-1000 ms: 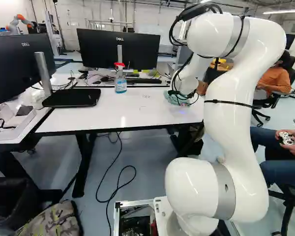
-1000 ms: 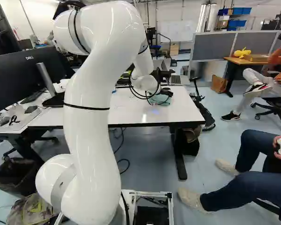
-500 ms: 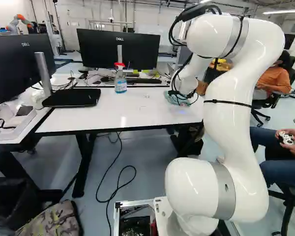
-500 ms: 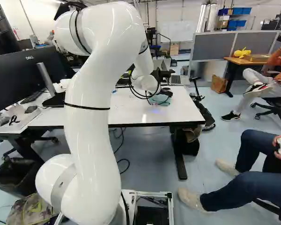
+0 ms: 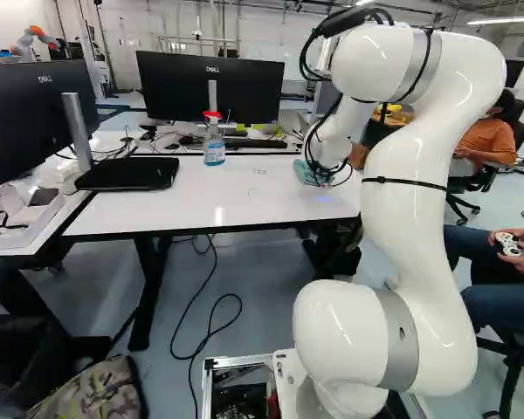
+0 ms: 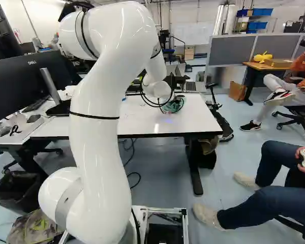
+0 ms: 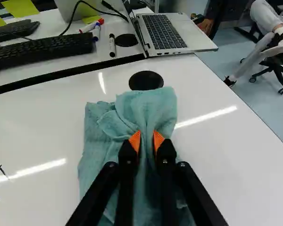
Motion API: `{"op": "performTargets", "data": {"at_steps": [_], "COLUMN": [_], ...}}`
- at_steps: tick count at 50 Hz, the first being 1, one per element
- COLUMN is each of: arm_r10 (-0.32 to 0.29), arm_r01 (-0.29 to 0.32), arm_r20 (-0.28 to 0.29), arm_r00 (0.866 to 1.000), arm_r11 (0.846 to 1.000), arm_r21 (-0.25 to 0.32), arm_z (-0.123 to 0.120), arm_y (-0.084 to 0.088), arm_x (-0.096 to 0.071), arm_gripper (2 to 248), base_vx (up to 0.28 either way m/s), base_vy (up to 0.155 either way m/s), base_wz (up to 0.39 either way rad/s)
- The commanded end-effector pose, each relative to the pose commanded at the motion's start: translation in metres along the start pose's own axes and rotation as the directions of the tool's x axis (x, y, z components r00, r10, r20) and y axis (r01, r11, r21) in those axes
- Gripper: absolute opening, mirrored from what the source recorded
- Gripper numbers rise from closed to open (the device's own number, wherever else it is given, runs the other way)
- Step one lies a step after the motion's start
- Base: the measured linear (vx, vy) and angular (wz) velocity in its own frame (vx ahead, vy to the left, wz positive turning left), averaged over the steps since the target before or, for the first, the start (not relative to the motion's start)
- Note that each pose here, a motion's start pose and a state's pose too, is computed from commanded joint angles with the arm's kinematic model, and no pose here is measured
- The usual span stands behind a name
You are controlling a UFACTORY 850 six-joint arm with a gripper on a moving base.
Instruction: Clean the table with the green towel
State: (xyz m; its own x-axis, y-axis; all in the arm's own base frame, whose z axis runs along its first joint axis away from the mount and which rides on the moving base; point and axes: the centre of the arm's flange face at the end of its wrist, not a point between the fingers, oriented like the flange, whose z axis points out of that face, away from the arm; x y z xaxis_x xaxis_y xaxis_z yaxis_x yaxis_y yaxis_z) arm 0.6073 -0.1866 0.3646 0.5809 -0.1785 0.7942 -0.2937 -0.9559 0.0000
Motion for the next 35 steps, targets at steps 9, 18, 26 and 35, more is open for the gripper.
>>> {"op": "performTargets", "data": {"at_steps": [9, 18, 26, 35], "arm_r10": [0.000, 0.000, -0.001, -0.011], "arm_r01": [0.000, 0.000, 0.001, 0.012], "arm_r20": [0.000, -0.007, -0.020, -0.038], "arm_r00": [1.000, 1.000, 1.000, 0.999], "arm_r11": [1.000, 1.000, 1.000, 1.000], "arm_r21": [0.000, 0.000, 0.001, 0.015], "arm_z": [0.000, -0.004, -0.010, -0.017], "arm_y": [0.000, 0.000, -0.001, -0.012], "arm_x": [0.000, 0.003, 0.010, 0.018], "arm_gripper": [37, 31, 31, 31], "base_vx": [0.000, 0.000, 0.000, 0.000], "base_vy": [0.000, 0.000, 0.000, 0.000], "base_wz": [0.000, 0.000, 0.000, 0.000]}}
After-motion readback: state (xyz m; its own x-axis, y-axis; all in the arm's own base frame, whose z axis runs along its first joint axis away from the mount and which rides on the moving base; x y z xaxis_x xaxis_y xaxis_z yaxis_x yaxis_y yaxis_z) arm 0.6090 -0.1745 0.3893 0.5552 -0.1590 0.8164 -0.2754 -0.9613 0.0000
